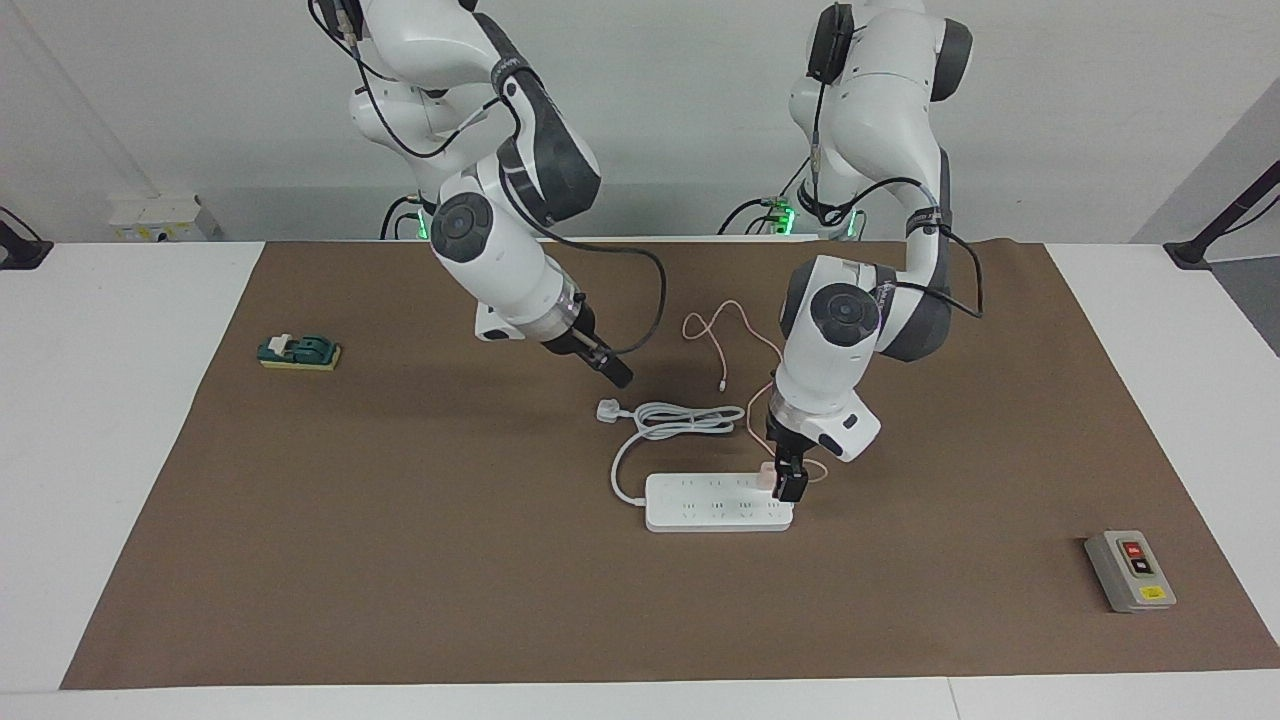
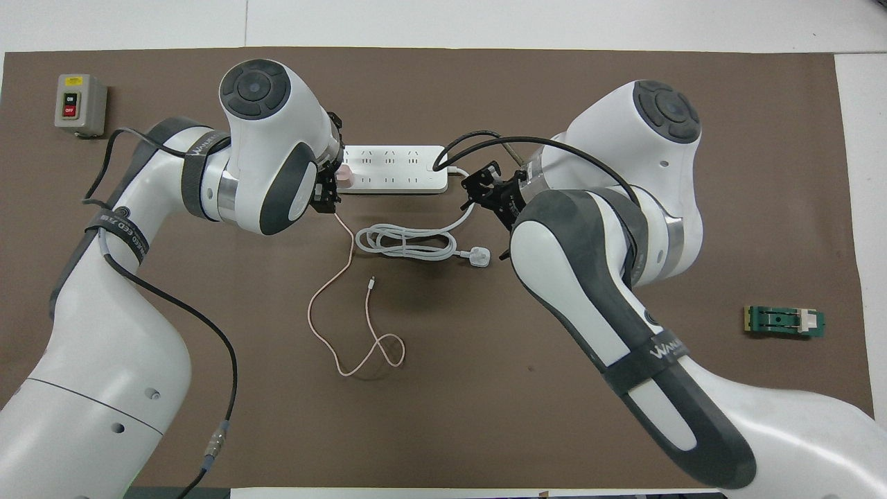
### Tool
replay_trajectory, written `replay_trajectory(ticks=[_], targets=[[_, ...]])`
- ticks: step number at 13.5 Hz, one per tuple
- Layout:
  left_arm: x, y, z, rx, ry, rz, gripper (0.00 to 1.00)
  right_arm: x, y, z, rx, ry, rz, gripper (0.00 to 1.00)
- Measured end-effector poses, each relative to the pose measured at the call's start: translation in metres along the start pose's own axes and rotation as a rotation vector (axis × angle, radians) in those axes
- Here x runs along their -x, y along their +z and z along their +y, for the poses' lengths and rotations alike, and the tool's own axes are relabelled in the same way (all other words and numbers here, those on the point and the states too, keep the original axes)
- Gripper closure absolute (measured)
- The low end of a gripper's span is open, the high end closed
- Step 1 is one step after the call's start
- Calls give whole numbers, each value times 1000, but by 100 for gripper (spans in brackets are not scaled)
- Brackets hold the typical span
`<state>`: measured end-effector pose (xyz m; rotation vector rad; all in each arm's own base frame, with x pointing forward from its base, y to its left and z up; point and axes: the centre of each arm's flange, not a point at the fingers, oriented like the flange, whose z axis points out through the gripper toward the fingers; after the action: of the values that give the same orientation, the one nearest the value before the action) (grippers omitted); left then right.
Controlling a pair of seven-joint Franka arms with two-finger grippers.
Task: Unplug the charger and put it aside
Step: 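Grasp the pink charger with the left gripper while the right gripper grips the strip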
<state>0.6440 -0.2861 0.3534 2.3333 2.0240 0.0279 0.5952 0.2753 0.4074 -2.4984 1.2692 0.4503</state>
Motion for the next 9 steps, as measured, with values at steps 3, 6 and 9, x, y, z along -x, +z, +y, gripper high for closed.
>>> replay_trajectory(ticks=[3,6,9], targets=[[-3,5,-1,13,0,7,1,-20,43,-21,-63,140,-66,0],[-3,9,-2,11,5,15,13,-37,68,-39,-116,264,-123,0],[-2,9,-3,13,7,16,33,-53,86,-62,-138,377,-140,0]])
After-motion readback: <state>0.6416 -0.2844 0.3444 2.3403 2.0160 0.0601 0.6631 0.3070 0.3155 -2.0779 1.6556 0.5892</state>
